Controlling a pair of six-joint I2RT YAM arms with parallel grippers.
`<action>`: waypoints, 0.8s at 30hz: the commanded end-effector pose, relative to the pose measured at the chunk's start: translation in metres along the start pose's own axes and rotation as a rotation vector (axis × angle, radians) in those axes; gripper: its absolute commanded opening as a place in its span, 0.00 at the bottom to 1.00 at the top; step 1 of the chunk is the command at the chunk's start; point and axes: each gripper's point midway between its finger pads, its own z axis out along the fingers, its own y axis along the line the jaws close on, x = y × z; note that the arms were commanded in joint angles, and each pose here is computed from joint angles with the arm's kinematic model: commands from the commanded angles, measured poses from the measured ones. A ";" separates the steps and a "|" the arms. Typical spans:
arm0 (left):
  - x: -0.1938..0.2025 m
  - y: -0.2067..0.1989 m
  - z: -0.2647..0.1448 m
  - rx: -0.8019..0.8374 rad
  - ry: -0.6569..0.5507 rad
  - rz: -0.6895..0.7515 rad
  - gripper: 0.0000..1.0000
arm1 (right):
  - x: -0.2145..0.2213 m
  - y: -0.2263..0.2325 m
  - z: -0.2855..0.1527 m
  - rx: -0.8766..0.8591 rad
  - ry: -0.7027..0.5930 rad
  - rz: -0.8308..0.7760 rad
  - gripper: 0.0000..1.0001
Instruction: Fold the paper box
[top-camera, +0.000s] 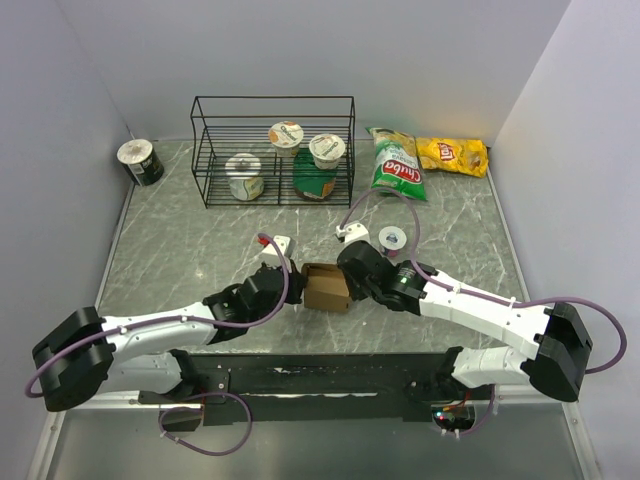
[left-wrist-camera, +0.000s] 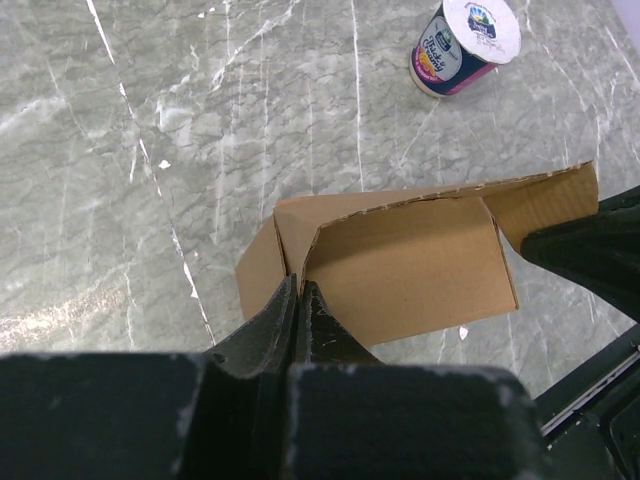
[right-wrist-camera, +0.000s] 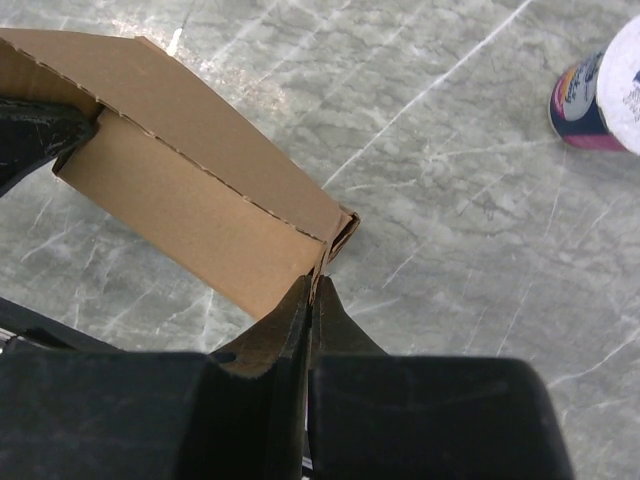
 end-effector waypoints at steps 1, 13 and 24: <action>0.041 -0.003 -0.004 0.008 0.148 0.037 0.01 | -0.025 0.020 -0.004 -0.061 -0.075 0.104 0.00; 0.039 -0.007 -0.006 0.011 0.140 0.020 0.01 | -0.010 0.011 0.004 -0.015 -0.091 0.237 0.00; 0.037 -0.008 -0.006 0.008 0.138 0.008 0.01 | 0.013 0.002 0.012 0.017 -0.070 0.273 0.00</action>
